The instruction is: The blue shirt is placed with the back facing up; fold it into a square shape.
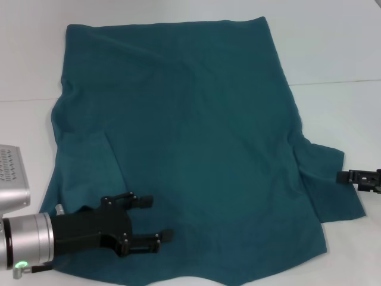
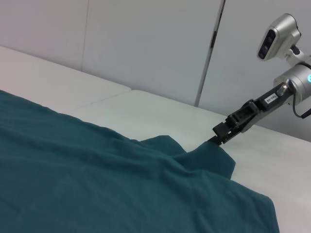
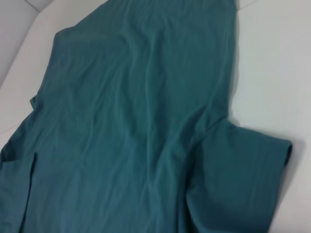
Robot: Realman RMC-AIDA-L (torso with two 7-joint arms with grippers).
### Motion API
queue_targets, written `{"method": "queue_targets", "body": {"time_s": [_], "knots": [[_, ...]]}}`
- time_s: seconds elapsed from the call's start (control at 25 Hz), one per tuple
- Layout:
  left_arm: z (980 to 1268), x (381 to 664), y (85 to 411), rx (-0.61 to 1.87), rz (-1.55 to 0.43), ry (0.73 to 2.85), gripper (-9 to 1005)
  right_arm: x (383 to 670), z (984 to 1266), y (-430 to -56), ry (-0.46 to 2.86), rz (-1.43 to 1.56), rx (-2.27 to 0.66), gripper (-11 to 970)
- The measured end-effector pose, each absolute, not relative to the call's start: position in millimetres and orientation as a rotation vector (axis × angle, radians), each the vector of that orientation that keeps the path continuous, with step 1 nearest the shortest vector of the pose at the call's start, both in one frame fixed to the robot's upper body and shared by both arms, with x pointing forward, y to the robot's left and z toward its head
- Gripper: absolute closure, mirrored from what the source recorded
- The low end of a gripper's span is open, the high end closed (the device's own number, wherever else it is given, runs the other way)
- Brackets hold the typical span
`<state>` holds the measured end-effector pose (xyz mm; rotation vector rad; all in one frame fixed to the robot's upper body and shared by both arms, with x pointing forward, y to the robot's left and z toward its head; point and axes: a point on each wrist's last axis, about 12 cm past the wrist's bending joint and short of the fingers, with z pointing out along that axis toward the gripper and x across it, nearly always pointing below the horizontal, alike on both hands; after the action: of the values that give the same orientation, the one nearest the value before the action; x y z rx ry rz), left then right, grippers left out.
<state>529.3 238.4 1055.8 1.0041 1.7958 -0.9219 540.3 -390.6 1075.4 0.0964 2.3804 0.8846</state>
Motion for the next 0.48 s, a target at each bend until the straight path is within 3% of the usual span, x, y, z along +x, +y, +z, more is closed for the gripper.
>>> {"method": "queue_targets", "body": {"time_s": [0.48], "knots": [[1054.9,530.5,240.4,0.994,-0.904,1.806,109,550.0,1063.8,-369.1,2.419,0.857,0.068,215]]}}
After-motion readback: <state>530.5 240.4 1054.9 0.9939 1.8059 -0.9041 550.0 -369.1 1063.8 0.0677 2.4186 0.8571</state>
